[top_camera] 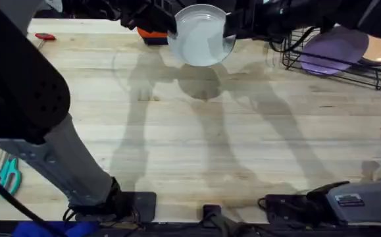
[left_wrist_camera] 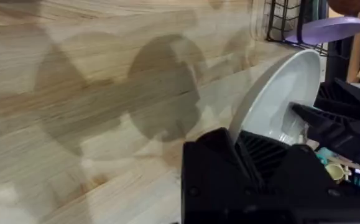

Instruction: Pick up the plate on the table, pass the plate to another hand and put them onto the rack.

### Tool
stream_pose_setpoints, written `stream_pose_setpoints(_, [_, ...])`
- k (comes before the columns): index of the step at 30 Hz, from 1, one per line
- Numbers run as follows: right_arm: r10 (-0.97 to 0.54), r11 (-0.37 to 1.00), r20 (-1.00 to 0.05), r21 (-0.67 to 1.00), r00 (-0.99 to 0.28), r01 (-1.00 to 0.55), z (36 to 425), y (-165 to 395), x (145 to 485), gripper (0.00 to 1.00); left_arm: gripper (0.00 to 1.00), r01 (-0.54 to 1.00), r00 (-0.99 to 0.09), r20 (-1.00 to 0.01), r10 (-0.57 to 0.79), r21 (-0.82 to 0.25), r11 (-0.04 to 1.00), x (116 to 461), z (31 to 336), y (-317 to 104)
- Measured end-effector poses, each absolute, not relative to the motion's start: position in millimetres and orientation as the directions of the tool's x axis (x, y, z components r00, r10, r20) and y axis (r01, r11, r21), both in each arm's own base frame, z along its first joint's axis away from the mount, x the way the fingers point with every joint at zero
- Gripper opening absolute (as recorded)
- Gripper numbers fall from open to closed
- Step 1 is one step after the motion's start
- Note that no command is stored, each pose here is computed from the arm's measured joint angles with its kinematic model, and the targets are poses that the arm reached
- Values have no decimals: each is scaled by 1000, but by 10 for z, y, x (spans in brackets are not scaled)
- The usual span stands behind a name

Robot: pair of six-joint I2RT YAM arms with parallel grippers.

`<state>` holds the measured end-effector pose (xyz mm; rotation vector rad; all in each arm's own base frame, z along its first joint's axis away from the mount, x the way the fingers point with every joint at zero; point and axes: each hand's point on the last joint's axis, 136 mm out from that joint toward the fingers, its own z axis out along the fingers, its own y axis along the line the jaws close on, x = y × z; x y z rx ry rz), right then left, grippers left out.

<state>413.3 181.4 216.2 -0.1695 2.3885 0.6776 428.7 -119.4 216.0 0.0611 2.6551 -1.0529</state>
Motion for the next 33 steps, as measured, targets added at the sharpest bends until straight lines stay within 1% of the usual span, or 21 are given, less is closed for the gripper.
stream_pose_setpoints(1, [48, 859, -617, 427, -786, -283, 2163, 1814, 4134, 249, 42, 142, -959, -276, -65, -665, 733, 4288, 2159, -1194])
stream_pose_setpoints(3, [49, 859, -616, 428, -786, -282, 2162, 1814, 4133, 167, 42, 142, -959, -276, -65, -665, 733, 4288, 2160, -1194])
stream_pose_setpoints(7, [50, 859, -616, 429, -787, -281, 2162, 1814, 4133, 52, 43, 143, -959, -277, -65, -665, 733, 4288, 2160, -1193])
stream_pose_setpoints(8, [51, 858, -616, 430, -786, -281, 2164, 1816, 4134, 38, 42, 142, -959, -277, -65, -664, 734, 4289, 2158, -1193])
stream_pose_setpoints(17, [51, 856, -616, 432, -786, -283, 2168, 1821, 4133, 31, 43, 142, -959, -277, -66, -664, 734, 4290, 2159, -1188])
stream_pose_setpoints(18, [51, 856, -616, 432, -786, -283, 2168, 1821, 4133, 31, 58, 142, -959, -277, -65, -664, 734, 4290, 2158, -1188])
stream_pose_setpoints(19, [51, 856, -616, 433, -786, -283, 2168, 1822, 4133, 31, 110, 141, -959, -276, -66, -665, 733, 4290, 2159, -1189])
stream_pose_setpoints(20, [51, 856, -616, 432, -786, -283, 2168, 1821, 4133, 31, 182, 142, -959, -276, -66, -666, 732, 4288, 2161, -1191])
stream_pose_setpoints(21, [51, 857, -616, 432, -786, -283, 2167, 1820, 4133, 31, 300, 141, -959, -275, -67, -668, 731, 4288, 2163, -1195])
stream_pose_setpoints(22, [51, 857, -615, 432, -787, -282, 2166, 1819, 4132, 31, 396, 138, -960, -272, -69, -671, 728, 4286, 2167, -1200])
stream_pose_setpoints(23, [51, 857, -614, 431, -788, -281, 2163, 1818, 4130, 30, 525, 140, -959, -274, -68, -672, 727, 4287, 2168, -1201])
stream_pose_setpoints(24, [50, 857, -613, 432, -789, -281, 2160, 1818, 4127, 30, 698, 140, -960, -273, -68, -674, 725, 4285, 2171, -1205])
stream_pose_setpoints(25, [50, 857, -613, 432, -789, -281, 2160, 1818, 4127, 30, 845, 140, -960, -272, -68, -676, 724, 4283, 2175, -1208])
stream_pose_setpoints(26, [50, 857, -613, 432, -789, -281, 2160, 1818, 4127, 30, 955, 137, -961, -269, -71, -678, 722, 4282, 2177, -1211])
stream_pose_setpoints(27, [50, 857, -613, 432, -789, -281, 2160, 1818, 4127, 31, 984, 137, -961, -269, -71, -680, 720, 4281, 2178, -1213])
stream_pose_setpoints(28, [50, 857, -613, 432, -788, -281, 2160, 1818, 4128, 30, 992, 139, -960, -270, -70, -680, 720, 4281, 2181, -1215])
stream_pose_setpoints(33, [52, 865, -617, 421, -786, -273, 2154, 1794, 4142, 29, 995, 137, -960, -271, -70, -674, 726, 4285, 2171, -1203])
